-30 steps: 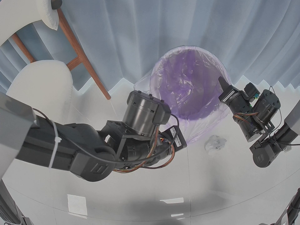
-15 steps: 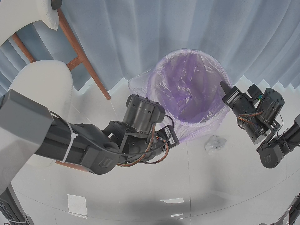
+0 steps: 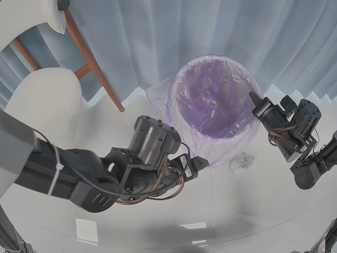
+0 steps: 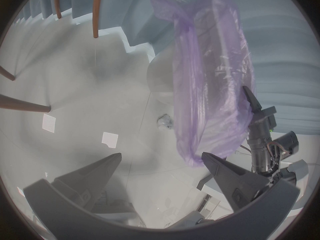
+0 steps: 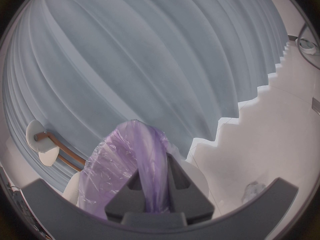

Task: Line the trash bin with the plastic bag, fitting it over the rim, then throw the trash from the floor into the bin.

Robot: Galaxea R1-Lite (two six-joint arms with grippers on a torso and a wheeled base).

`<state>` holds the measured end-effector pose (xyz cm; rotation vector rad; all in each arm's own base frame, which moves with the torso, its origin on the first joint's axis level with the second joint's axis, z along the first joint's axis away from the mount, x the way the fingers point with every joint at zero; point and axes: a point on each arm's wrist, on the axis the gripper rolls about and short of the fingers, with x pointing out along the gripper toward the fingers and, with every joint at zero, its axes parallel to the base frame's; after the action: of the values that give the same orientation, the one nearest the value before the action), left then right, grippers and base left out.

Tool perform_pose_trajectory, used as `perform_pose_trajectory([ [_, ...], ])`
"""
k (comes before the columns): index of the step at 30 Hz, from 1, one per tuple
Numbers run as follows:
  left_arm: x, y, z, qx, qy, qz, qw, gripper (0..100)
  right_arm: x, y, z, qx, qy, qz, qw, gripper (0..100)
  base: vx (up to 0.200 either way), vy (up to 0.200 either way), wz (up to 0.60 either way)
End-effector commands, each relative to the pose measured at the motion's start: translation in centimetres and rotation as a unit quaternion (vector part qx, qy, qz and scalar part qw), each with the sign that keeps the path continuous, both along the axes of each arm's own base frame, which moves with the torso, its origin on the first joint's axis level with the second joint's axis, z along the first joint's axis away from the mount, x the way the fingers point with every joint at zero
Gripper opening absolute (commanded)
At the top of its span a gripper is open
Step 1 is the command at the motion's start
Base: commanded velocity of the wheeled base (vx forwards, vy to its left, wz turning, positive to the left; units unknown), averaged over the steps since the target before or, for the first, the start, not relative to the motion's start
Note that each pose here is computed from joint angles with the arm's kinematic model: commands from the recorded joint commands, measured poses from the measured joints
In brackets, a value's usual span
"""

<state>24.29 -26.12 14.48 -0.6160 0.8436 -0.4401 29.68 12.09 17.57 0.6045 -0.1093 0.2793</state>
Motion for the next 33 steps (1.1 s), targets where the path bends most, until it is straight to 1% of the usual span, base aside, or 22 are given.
perform_pose_trajectory([
  [1, -3.0, 3.4, 1.8, -0.011, -0.005, -0.001, 0.9999, 100, 0.0, -0.1, -0.9, 0.011, 0.02, 0.003, 0.9997, 0, 0.0, 0.0, 0.0],
  [2, -3.0, 3.4, 1.8, -0.011, -0.005, -0.001, 0.9999, 100, 0.0, -0.1, -0.9, 0.011, 0.02, 0.003, 0.9997, 0, 0.0, 0.0, 0.0],
  [3, -4.2, 6.5, 2.4, -0.014, -0.008, 0.02, 0.9997, 100, 0.3, 0.0, -1.4, 0.02, 0.039, 0.006, 0.999, 0, 0.0, 0.0, 0.0],
  [4, -4.3, 6.9, 2.5, -0.015, -0.009, 0.023, 0.9996, 100, 0.3, 0.0, -1.4, 0.022, 0.043, 0.006, 0.9988, 0, 0.0, 0.0, 0.0],
  [5, -4.6, 8.0, 2.9, -0.019, -0.014, 0.035, 0.9991, 100, 0.2, 0.0, -1.7, 0.028, 0.056, 0.009, 0.998, 0, 0.0, 0.0, 0.0],
  [6, -4.6, 8.0, 2.9, -0.019, -0.014, 0.035, 0.9991, 100, 0.2, 0.0, -1.7, 0.028, 0.056, 0.009, 0.998, 0, 0.0, 0.0, 0.0],
  [7, -4.7, 9.9, 3.8, -0.033, -0.029, 0.061, 0.9972, 100, 0.2, 0.0, -2.1, 0.043, 0.08, 0.024, 0.9955, 0, 0.0, 0.0, 0.0],
  [10, -4.9, 11.7, 5.2, -0.059, -0.061, 0.087, 0.9926, 100, 0.2, 0.1, -2.6, 0.046, 0.109, 0.041, 0.9921, 0, 0.0, 0.0, 0.0],
  [11, -4.9, 11.7, 5.2, -0.059, -0.061, 0.087, 0.9926, 100, 0.2, 0.1, -2.6, 0.046, 0.109, 0.041, 0.9921, 0, 0.0, 0.0, 0.0],
  [12, -4.4, 13.1, 5.9, -0.069, -0.089, 0.113, 0.9871, 100, 0.3, 0.2, -2.9, 0.041, 0.124, 0.047, 0.9903, 0, 0.0, 0.0, 0.0],
  [14, -3.4, 14.9, 6.9, -0.086, -0.129, 0.152, 0.9762, 100, 0.3, 0.3, -3.3, 0.034, 0.137, 0.057, 0.9883, 0, 0.0, 0.0, 0.0],
  [15, -3.4, 15.0, 7.0, -0.088, -0.132, 0.154, 0.9753, 100, 0.3, 0.3, -3.3, 0.035, 0.137, 0.058, 0.9882, 0, 0.0, 0.0, 0.0],
  [16, -2.9, 16.7, 8.2, -0.112, -0.172, 0.188, 0.9604, 100, 0.3, 0.5, -3.8, 0.03, 0.148, 0.074, 0.9858, 0, 0.0, 0.0, 0.0],
  [18, -2.6, 18.3, 9.3, -0.133, -0.213, 0.221, 0.9425, 100, 0.6, 0.8, -4.4, 0.022, 0.154, 0.084, 0.9843, 0, 0.0, 0.0, 0.0],
  [20, -2.6, 19.3, 9.8, -0.144, -0.238, 0.239, 0.9303, 100, 1.1, 1.1, -5.0, 0.007, 0.156, 0.085, 0.984, 0, 0.0, 0.0, 0.0],
  [24, -4.0, 20.6, 10.2, -0.175, -0.266, 0.26, 0.9119, 100, 2.2, 1.7, -7.5, -0.038, 0.162, 0.087, 0.9823, 0, 0.0, 0.0, 0.0],
  [25, -4.2, 20.9, 10.5, -0.19, -0.274, 0.266, 0.9044, 100, 2.5, 2.0, -8.2, -0.043, 0.156, 0.09, 0.9827, 0, 0.0, 0.0, 0.0],
  [26, -4.2, 20.9, 10.5, -0.19, -0.274, 0.266, 0.9044, 100, 2.5, 2.0, -8.2, -0.043, 0.156, 0.09, 0.9827, 0, 0.0, 0.0, 0.0],
  [27, -4.4, 21.7, 10.7, -0.214, -0.278, 0.283, 0.8927, 100, 2.8, 2.5, -9.0, -0.047, 0.142, 0.094, 0.9843, 0, 0.0, 0.0, 0.0],
  [28, -4.6, 22.0, 10.8, -0.222, -0.278, 0.29, 0.8885, 100, 3.0, 2.7, -9.5, -0.05, 0.138, 0.096, 0.9845, 0, 0.0, 0.0, 0.0],
  [31, -6.1, 22.6, 11.0, -0.233, -0.284, 0.297, 0.8815, 100, 3.4, 3.0, -10.7, -0.064, 0.134, 0.097, 0.9842, 0, 0.0, 0.0, 0.0],
  [33, -6.6, 22.8, 10.8, -0.233, -0.285, 0.3, 0.8804, 100, 3.6, 3.1, -11.2, -0.066, 0.135, 0.097, 0.9838, 0, 0.0, 0.0, 0.0],
])
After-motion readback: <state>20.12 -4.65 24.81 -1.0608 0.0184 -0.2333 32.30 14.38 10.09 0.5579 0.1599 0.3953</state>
